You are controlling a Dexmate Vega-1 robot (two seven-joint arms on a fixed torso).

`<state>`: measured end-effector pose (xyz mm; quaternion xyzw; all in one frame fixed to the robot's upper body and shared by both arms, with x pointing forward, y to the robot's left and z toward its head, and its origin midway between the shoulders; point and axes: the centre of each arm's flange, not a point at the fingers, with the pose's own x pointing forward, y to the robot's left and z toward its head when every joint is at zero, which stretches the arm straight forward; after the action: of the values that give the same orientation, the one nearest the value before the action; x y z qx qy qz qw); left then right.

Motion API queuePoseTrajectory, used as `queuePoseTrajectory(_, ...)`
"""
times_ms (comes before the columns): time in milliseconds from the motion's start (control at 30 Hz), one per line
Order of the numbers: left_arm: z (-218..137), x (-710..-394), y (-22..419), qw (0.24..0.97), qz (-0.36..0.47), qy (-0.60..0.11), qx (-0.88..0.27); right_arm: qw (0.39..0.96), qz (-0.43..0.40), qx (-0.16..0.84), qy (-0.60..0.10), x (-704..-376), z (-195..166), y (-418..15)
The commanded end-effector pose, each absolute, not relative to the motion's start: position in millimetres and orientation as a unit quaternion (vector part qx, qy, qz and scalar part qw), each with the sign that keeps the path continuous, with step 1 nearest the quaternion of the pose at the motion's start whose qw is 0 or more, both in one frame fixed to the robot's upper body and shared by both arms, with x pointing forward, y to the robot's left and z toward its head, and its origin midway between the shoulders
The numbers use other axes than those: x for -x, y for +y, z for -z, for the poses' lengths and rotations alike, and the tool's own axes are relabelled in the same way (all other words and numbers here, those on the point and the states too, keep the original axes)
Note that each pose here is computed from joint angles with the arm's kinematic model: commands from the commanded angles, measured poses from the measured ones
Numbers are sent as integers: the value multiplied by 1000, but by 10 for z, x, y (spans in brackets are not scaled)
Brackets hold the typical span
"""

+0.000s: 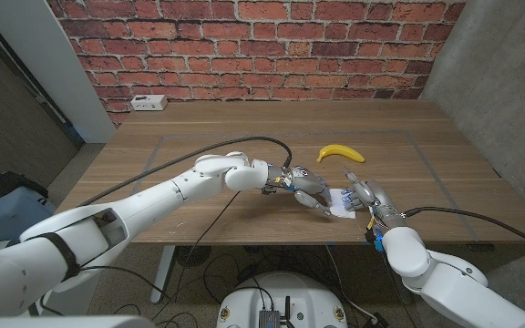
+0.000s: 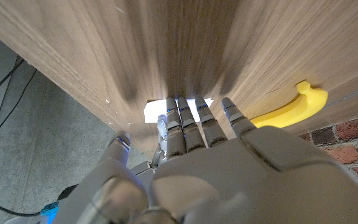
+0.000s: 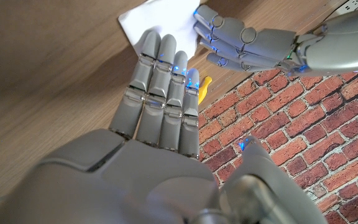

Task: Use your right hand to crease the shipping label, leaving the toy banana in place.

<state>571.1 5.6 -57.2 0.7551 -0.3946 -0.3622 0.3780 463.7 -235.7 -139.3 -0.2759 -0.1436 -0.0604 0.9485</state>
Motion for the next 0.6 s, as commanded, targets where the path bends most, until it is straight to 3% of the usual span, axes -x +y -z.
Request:
queuePoseTrajectory(33, 631, -5714, -3, 357, 372, -365, -775, 950, 70, 250, -174, -4604, 1413, -2394)
queuePoseTrajectory(300, 623, -5712, -19, 357, 370, -367, -775, 947, 90, 168, -258, -4589, 1528, -2436)
queuePoseTrajectory(600, 646, -5736, -15, 360, 373, -358, -777, 951, 67, 115, -279, -4642, 1587, -2454)
